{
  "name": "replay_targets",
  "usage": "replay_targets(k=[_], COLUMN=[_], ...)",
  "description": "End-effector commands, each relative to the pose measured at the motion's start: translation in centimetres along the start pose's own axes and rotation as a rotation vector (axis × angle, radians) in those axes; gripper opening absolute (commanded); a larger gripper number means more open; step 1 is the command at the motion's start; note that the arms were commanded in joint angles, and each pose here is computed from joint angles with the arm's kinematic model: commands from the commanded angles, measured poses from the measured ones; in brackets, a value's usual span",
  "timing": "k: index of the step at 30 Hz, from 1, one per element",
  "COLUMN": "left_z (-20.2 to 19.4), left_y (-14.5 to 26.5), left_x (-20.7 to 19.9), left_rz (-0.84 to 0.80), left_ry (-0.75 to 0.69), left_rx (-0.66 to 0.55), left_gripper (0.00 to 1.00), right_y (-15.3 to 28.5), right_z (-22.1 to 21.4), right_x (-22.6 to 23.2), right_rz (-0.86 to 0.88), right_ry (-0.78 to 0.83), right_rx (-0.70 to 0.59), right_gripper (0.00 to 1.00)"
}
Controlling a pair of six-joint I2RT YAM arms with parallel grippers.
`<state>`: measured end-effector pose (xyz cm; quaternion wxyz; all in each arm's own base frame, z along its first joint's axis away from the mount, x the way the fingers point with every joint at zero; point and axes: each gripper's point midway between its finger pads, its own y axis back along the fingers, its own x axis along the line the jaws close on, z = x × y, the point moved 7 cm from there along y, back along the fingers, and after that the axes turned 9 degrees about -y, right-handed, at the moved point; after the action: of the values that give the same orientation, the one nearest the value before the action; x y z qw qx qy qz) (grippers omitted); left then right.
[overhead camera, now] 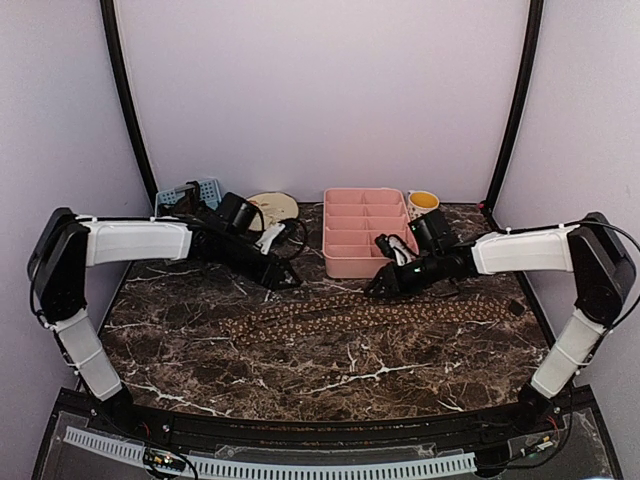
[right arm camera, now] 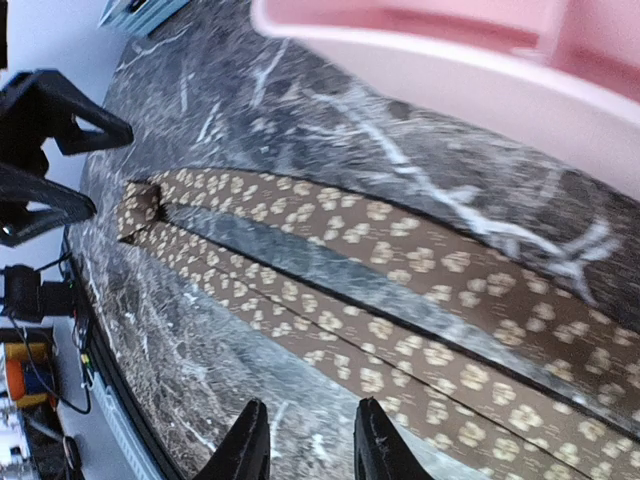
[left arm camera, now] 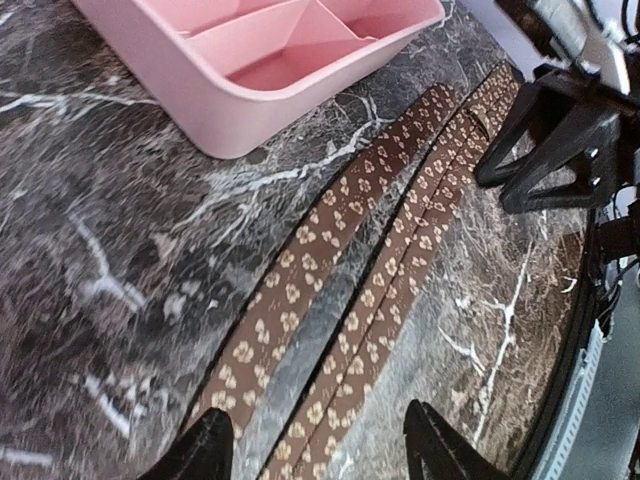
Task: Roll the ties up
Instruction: Flatten out the tie at the center of the board.
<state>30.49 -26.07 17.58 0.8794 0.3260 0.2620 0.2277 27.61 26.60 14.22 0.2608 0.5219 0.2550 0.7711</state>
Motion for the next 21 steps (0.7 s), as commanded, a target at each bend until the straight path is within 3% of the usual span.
replay_targets(k=[1, 6, 13, 18, 21], left_z=[-0.1, -4.0, -9.2, -11.7, -13.0], left_y=[-4.8, -5.7, 0.0, 3.3, 4.8], left_x=[0.0, 1.3, 3.6, 4.6, 4.9], left_rz=[0.013, 0.083, 0.311, 0.462, 0.510], left_ry=[-0.082, -0.031, 0.035, -0.010, -0.032], left_rx=[0.132, 0.297, 0.523, 0.734, 0.801], left_gripper=[0.58, 0.51, 0.49, 0.46, 0.45], right_y=[2.6, 1.4, -2.1, -3.0, -3.2], right_z=[-0.1, -0.9, -2.8, -4.4, -5.1], right_x=[-2.6, -3.1, -4.2, -5.5, -5.9], right_rz=[-0.057, -0.042, -0.069, -0.084, -0.087], right_ry=[-0.080, -0.090, -0.104, -0.141, -0.153], right_rx=[-0.063, -0.011, 0.081, 0.118, 0.129], right_gripper=[0.29, 0.28, 0.25, 0.22, 0.21])
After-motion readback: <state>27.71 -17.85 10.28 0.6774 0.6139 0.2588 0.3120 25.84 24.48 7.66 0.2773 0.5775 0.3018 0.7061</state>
